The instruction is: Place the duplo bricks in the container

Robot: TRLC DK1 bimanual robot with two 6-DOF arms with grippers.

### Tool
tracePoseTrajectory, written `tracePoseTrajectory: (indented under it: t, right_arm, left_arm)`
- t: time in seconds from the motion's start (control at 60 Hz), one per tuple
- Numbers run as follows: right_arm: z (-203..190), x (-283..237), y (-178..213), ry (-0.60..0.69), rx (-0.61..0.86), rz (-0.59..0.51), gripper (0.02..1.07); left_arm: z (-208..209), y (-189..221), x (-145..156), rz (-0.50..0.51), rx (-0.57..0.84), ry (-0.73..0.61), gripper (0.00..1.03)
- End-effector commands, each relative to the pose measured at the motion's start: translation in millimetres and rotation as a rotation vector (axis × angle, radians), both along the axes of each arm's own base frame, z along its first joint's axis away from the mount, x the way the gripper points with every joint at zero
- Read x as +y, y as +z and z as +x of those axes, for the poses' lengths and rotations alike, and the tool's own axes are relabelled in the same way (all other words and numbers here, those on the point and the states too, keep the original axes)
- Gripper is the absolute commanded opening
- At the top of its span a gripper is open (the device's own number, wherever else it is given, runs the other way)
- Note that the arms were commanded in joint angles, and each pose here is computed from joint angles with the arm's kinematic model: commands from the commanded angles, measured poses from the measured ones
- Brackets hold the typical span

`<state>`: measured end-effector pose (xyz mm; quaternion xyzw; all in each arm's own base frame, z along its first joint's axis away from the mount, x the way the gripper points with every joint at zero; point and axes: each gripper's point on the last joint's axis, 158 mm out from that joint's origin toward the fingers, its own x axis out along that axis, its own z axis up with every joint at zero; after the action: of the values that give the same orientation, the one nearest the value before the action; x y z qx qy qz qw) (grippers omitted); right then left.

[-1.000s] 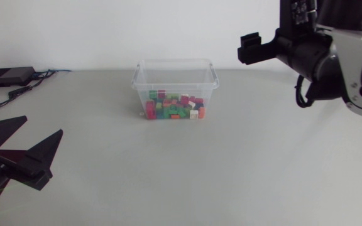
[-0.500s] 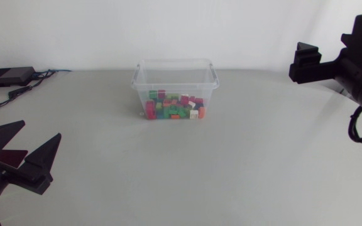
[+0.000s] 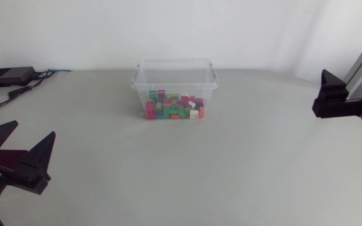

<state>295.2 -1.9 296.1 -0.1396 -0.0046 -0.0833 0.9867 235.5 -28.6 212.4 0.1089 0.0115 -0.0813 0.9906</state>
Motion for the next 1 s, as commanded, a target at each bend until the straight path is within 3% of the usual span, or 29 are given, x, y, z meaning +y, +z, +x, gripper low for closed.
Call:
tracePoseTrajectory:
  t: [0.0,0.983]
  right_arm:
    - [-6.3,-8.4,-10.7,-0.028,0.013,-0.022,1.03]
    - [-40.9,0.0,-147.0,0.149,0.064,0.285,1.03]
  left_arm:
    - [1.2,-4.8,2.1,-0.027,-0.002,0.010,0.98]
    - [18.6,-62.2,25.3,-0.214,0.039,0.153,0.98]
